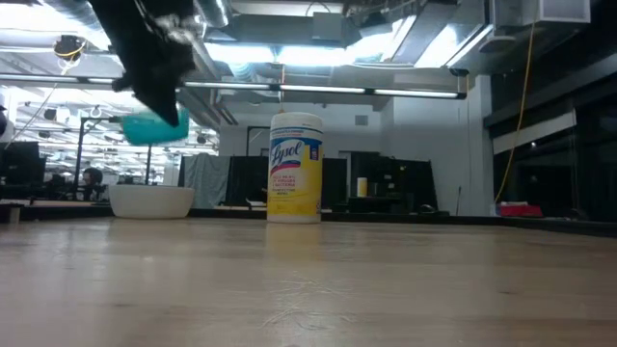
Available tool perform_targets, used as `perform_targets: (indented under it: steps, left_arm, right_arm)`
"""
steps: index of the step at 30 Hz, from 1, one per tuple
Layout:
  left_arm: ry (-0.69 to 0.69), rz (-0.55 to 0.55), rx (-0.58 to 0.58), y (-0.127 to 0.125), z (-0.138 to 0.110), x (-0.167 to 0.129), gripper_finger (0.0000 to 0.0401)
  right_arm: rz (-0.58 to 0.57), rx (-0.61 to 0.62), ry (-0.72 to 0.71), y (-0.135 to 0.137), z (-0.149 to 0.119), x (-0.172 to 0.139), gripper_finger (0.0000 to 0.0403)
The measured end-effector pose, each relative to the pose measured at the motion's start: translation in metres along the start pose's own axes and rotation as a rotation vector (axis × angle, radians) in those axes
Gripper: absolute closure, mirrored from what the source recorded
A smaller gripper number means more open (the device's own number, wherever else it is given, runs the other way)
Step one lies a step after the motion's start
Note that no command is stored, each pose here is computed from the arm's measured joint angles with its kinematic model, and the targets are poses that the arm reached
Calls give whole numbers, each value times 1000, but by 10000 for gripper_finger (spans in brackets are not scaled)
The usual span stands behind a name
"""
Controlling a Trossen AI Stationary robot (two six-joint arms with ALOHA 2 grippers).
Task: Nest bowls inside each other
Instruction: Stack the light blue bowl on the dark blue bowl
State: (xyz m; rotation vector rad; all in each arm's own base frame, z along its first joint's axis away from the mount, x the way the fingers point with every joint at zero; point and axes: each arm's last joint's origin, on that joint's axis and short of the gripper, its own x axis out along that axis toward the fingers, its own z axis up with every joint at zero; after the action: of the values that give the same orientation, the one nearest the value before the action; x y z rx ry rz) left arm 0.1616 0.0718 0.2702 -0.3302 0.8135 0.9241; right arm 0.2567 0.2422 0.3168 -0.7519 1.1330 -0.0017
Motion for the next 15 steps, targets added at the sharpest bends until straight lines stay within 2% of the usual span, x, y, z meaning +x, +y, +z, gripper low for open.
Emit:
perform_targets:
  steps: [4, 9, 15]
  left_arm:
    - [101, 37, -67, 23, 12, 30, 399]
    - [236, 106, -132, 51, 14, 60, 399]
    - [253, 102, -171, 62, 20, 84, 399]
  right_arm:
    - [-16, 34, -33, 12, -3, -10, 263]
    - [-17, 69, -52, 32, -13, -25, 259]
    - [-70, 105, -99, 50, -25, -42, 267]
